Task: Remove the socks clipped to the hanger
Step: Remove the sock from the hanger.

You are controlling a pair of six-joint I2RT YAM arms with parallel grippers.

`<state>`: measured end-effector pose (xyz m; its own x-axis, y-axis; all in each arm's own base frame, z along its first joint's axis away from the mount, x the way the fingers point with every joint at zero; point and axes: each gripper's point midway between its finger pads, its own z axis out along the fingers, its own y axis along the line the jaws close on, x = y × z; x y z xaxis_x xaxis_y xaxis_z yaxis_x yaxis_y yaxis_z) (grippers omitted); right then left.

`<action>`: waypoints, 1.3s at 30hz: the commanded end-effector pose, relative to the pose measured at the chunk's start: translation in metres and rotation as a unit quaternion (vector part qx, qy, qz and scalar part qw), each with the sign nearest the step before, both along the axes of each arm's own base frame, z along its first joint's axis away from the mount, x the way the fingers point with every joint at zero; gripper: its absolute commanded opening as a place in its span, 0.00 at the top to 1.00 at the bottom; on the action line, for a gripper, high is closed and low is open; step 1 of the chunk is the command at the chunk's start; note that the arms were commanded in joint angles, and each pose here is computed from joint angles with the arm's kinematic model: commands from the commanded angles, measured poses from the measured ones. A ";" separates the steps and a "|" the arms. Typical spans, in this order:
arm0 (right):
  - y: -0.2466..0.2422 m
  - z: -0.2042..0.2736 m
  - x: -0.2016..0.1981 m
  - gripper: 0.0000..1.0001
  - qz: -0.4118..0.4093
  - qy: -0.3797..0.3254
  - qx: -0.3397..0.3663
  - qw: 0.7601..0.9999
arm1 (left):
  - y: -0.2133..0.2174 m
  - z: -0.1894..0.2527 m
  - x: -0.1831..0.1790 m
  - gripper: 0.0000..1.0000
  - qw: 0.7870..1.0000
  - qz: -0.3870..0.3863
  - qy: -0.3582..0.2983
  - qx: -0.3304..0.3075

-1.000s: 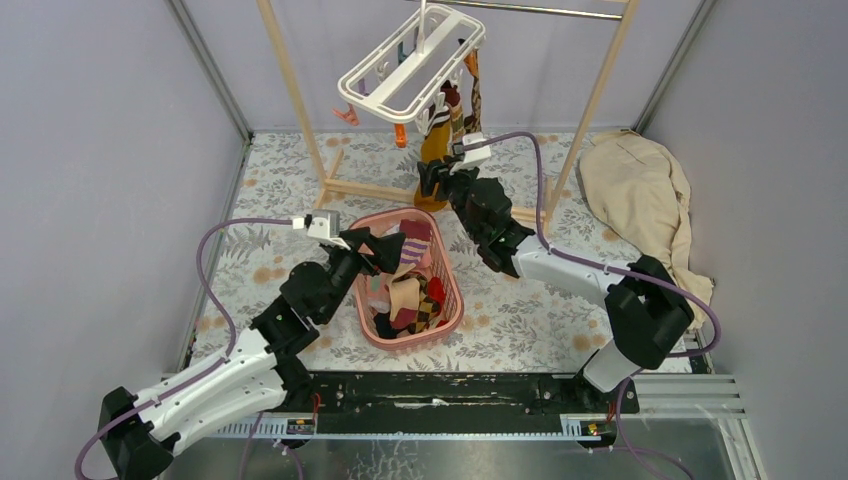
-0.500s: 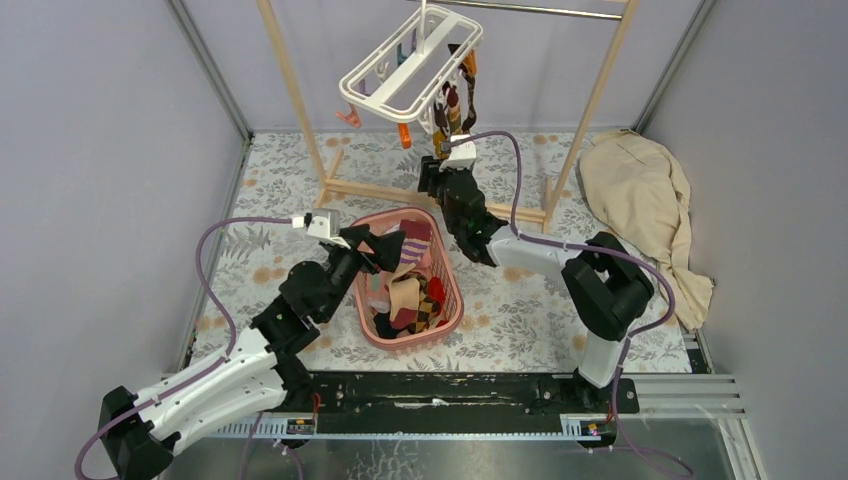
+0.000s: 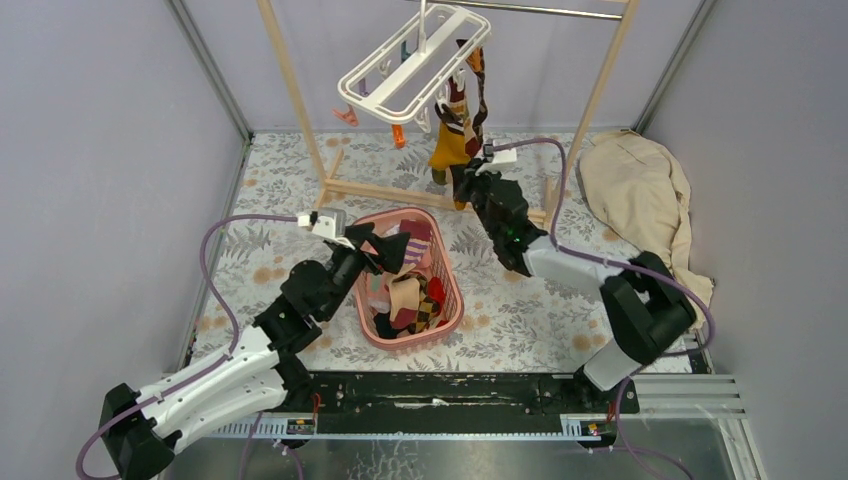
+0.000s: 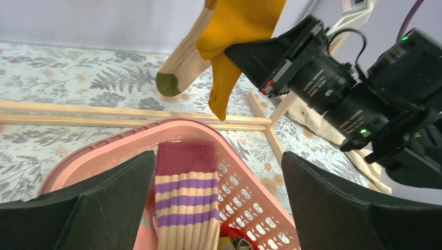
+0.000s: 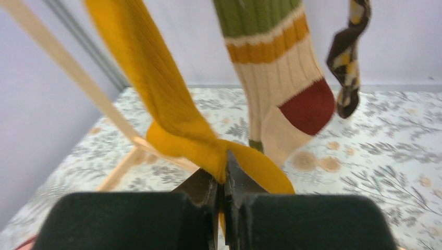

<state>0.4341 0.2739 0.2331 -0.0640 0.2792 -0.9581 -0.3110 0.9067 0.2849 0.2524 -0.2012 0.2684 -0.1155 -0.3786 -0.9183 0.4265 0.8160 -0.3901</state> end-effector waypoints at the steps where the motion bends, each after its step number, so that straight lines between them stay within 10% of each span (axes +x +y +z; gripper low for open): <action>1: 0.009 0.078 -0.037 1.00 0.097 -0.069 0.077 0.990 | -0.019 0.028 -0.005 0.01 0.997 -0.051 -0.052 -0.017; 20: 0.026 0.127 -0.146 1.00 0.313 -0.002 0.138 0.940 | -0.057 0.033 -0.026 0.01 0.979 -0.167 -0.111 -0.046; 39: 0.034 0.124 -0.184 1.00 0.397 0.054 0.146 0.904 | -0.053 0.044 0.003 0.01 0.975 -0.105 -0.195 0.003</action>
<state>0.2613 0.3077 0.3330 -0.4506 0.3393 -0.8257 -0.7502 0.3574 0.5563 0.2445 -0.2616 0.2715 0.0107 -0.3496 -0.9369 0.7175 0.6552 -0.2363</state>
